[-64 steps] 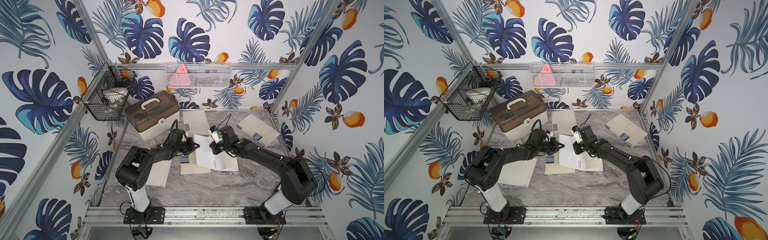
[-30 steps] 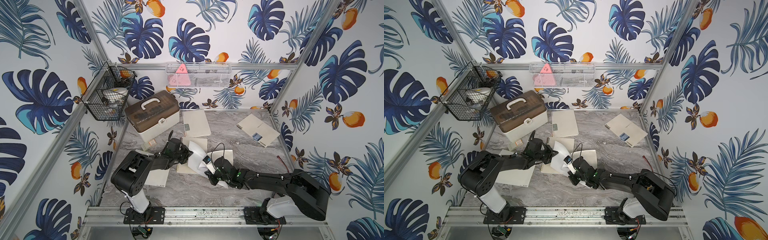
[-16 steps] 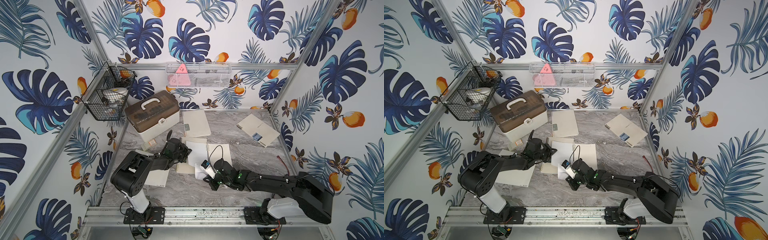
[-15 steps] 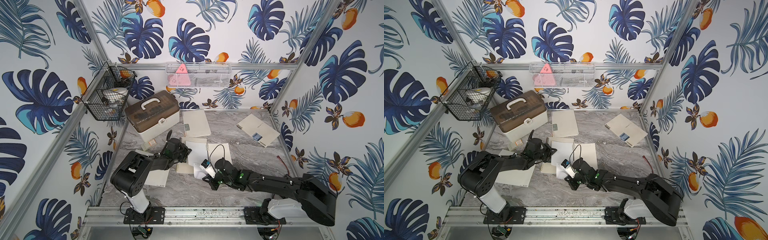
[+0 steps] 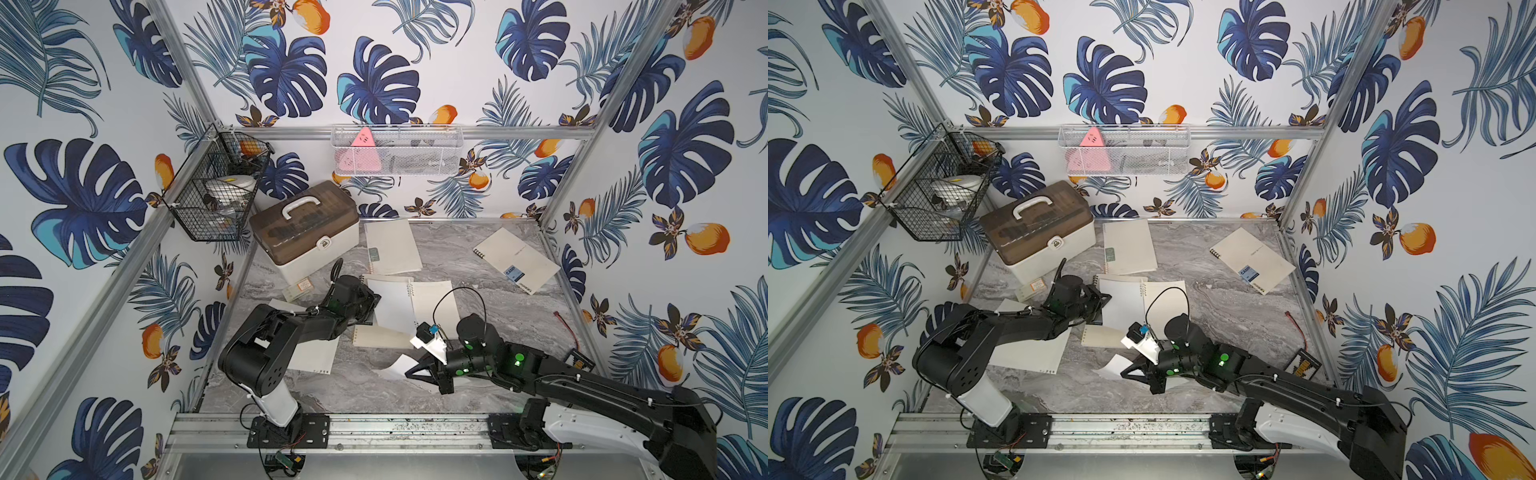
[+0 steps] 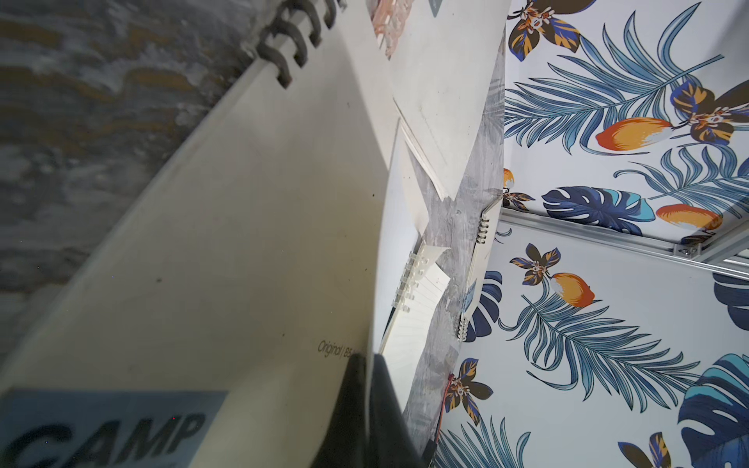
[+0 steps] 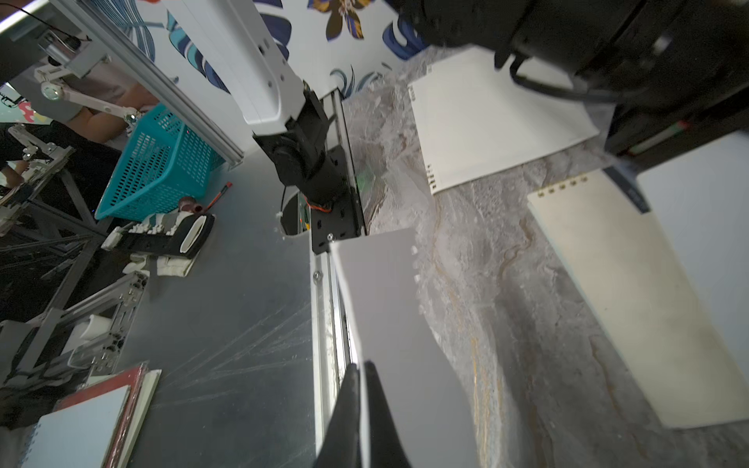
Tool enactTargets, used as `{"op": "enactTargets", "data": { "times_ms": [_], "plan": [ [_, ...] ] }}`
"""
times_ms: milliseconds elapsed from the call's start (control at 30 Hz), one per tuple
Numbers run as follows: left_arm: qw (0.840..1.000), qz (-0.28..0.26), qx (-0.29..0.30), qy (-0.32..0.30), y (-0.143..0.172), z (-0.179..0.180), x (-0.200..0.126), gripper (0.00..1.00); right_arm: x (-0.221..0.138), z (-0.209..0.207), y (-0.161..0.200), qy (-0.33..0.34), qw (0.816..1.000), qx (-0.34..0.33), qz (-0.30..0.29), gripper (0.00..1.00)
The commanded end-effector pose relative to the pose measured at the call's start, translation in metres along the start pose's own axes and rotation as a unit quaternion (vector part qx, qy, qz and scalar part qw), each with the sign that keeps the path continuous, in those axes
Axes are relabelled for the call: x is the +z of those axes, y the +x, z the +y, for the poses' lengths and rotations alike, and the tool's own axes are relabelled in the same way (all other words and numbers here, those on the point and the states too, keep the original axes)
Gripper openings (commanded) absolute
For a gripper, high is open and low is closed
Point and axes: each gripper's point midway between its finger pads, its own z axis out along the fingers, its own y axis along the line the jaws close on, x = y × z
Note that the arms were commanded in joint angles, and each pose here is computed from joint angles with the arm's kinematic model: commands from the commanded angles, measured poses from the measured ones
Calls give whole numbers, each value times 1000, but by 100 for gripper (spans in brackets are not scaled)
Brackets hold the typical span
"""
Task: Tear off pages from different notebooks
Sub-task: Close the notebook at the center of the board, then place the paper on the paper.
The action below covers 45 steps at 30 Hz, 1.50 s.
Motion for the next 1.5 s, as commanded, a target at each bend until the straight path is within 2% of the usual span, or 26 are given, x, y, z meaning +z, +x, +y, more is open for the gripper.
{"op": "enactTargets", "data": {
  "times_ms": [0, 67, 133, 200, 267, 333, 433, 467, 533, 567, 633, 667, 733, 800, 867, 933, 1033, 1133, 1233, 1367, 1467],
  "plan": [
    [999, -11, 44, 11, -4, -27, -6, 0, -21, -66, -16, 200, 979, 35, -31, 0],
    [996, -8, 92, 7, 2, -49, -12, 2, -50, -118, -19, 338, 936, 83, -46, 0],
    [990, 1, 140, -3, 14, -70, -15, 22, -83, -155, -24, 415, 896, 141, -65, 0],
    [985, 13, 174, -4, 29, -88, -12, 39, -116, -181, -24, 462, 860, 193, -98, 0],
    [981, 34, 191, -1, 49, -97, -2, 41, -147, -207, -15, 507, 820, 237, -118, 7],
    [978, 64, 198, 7, 74, -101, 14, 41, -182, -236, 9, 547, 775, 300, -99, 8],
    [973, 103, 206, 13, 113, -104, 38, 41, -210, -252, 26, 553, 748, 355, -93, 12],
    [971, 111, 211, 16, 124, -105, 43, 42, -215, -253, 26, 551, 746, 360, -102, 13],
    [965, 128, 229, 15, 146, -111, 53, 52, -230, -249, 23, 556, 738, 363, -122, 14],
    [962, 132, 239, 12, 154, -111, 58, 61, -234, -247, 19, 558, 737, 358, -131, 13],
    [956, 153, 248, 10, 165, -111, 66, 74, -234, -241, 5, 538, 752, 348, -152, 13],
    [955, 163, 247, 16, 166, -113, 66, 78, -228, -237, -4, 515, 769, 341, -162, 13],
    [953, 161, 253, 49, 156, -120, 55, 86, -202, -224, -30, 424, 826, 321, -189, 13],
    [947, 140, 271, 100, 136, -136, 28, 98, -175, -205, -56, 315, 878, 297, -203, 14],
    [927, 125, 310, 168, 119, -156, -10, 99, -151, -179, -79, 191, 919, 276, -207, 14],
    [896, 118, 360, 231, 111, -162, -52, 99, -141, -151, -103, 74, 940, 251, -221, 15],
    [851, 127, 421, 285, 116, -158, -100, 99, -144, -126, -126, -14, 942, 224, -247, 15],
    [818, 151, 459, 310, 129, -149, -121, 99, -146, -108, -137, -66, 943, 208, -251, 16],
    [801, 166, 461, 343, 137, -150, -129, 99, -149, -93, -146, -109, 941, 192, -257, 16],
    [772, 174, 445, 419, 147, -167, -145, 95, -150, -91, -150, -139, 935, 194, -264, 16],
    [764, 185, 428, 447, 149, -174, -144, 84, -150, -93, -151, -169, 924, 200, -278, 16]
  ]
}}
